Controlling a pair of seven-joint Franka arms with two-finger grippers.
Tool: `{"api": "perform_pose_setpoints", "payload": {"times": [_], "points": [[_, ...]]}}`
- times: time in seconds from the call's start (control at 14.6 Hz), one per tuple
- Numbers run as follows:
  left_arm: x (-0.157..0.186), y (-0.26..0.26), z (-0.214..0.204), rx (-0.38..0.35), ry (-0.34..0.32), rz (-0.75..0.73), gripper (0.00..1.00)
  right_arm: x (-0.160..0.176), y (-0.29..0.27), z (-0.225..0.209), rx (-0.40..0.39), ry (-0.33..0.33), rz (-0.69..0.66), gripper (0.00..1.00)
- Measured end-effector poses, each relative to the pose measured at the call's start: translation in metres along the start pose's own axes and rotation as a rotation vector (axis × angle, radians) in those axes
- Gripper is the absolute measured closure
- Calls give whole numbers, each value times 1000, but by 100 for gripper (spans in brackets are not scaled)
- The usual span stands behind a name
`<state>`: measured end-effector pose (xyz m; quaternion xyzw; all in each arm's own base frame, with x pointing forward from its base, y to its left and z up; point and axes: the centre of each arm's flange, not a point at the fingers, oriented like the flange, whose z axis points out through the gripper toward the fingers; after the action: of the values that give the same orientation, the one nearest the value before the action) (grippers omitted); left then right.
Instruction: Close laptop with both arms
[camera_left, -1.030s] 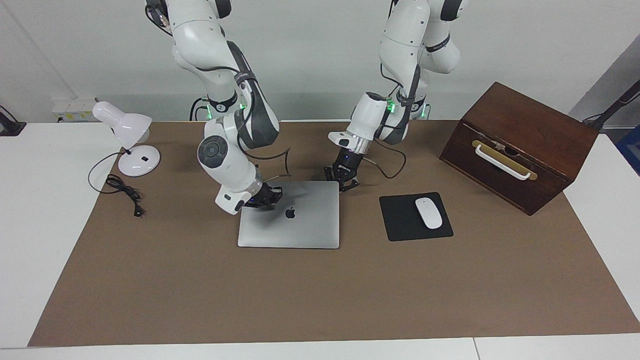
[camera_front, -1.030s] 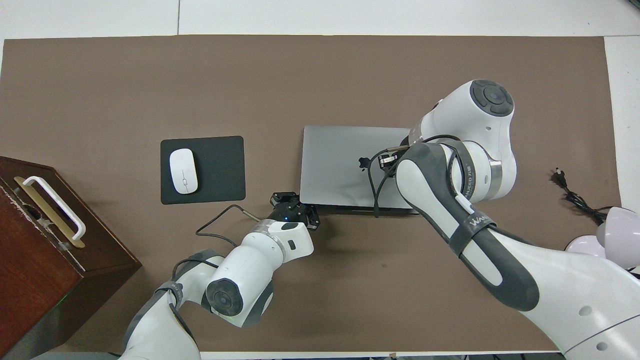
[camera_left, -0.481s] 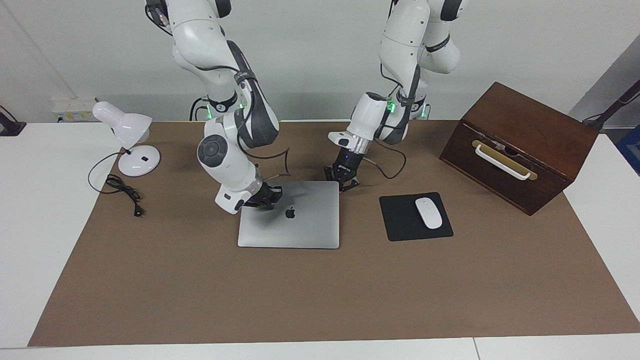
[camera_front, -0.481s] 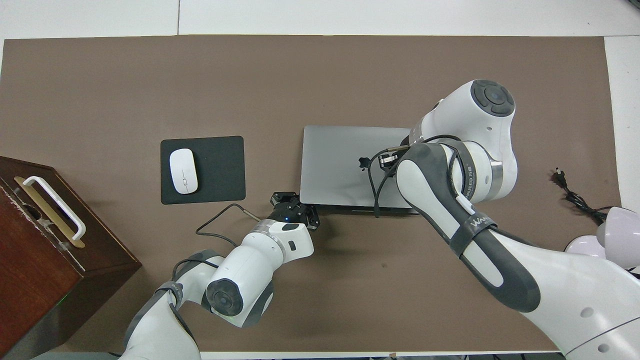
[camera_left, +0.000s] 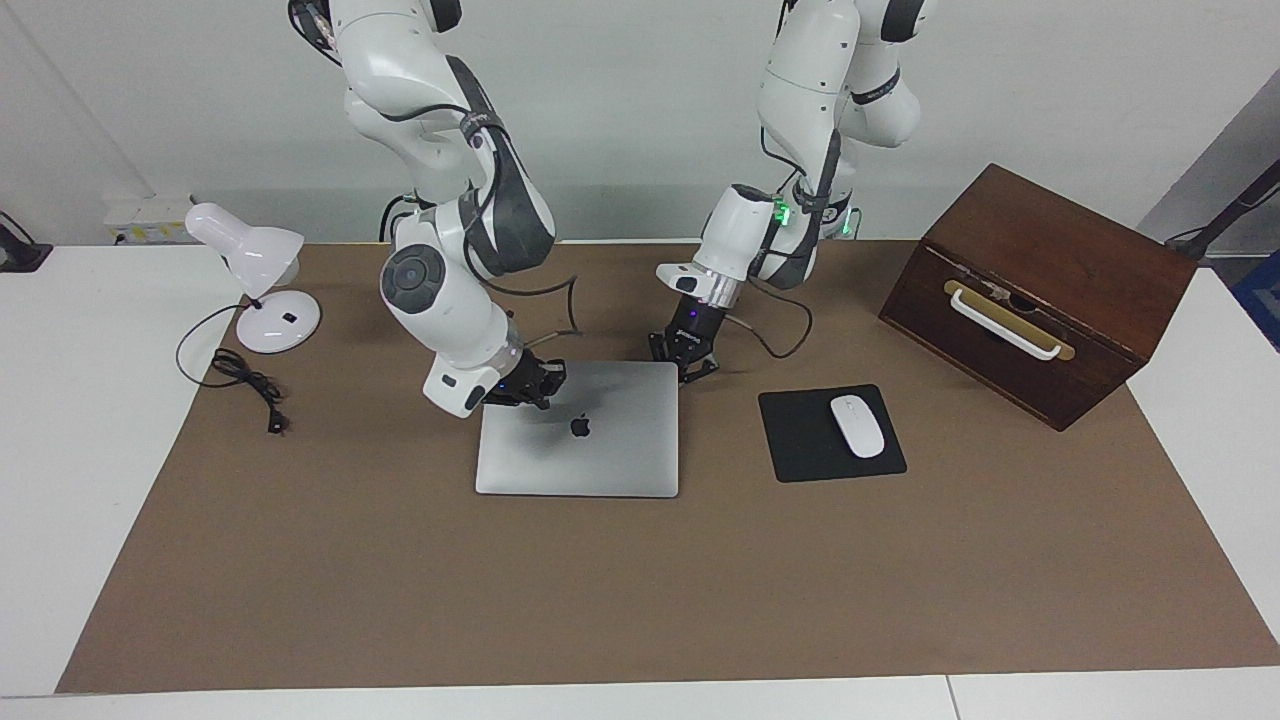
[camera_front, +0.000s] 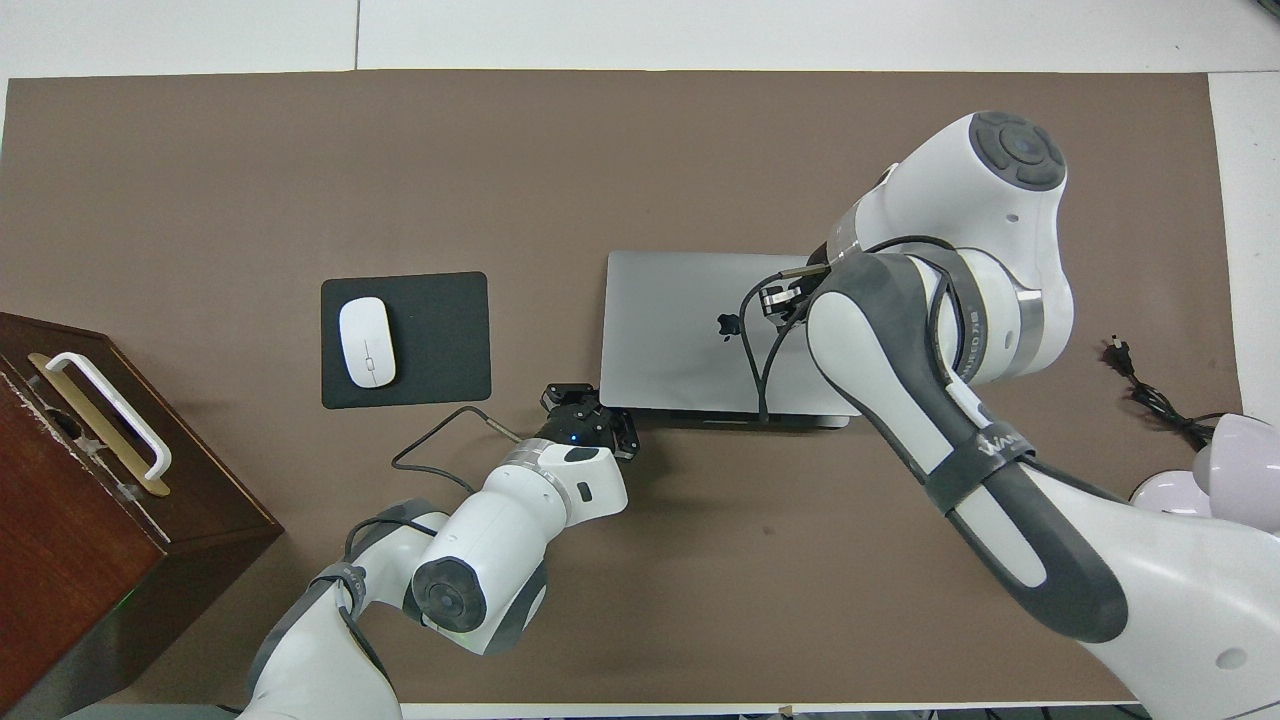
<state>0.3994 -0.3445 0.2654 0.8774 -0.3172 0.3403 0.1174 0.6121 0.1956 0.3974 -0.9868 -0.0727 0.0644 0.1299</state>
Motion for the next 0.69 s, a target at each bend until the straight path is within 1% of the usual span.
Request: {"api": "perform_pose_setpoints", "payload": {"times": [0.14, 0.34, 0.41, 0.69], "points": [[0, 0, 0, 0, 0, -5, 99, 0, 2, -22, -6, 8, -4, 99], [0, -1, 0, 1, 1, -63, 99, -5, -1, -39, -9, 16, -11, 99], [0, -1, 0, 2, 1, -77, 99, -8, -3, -44, -11, 17, -15, 93], [0, -5, -1, 7, 0, -114, 99, -22, -8, -73, -54, 32, -41, 49]]}}
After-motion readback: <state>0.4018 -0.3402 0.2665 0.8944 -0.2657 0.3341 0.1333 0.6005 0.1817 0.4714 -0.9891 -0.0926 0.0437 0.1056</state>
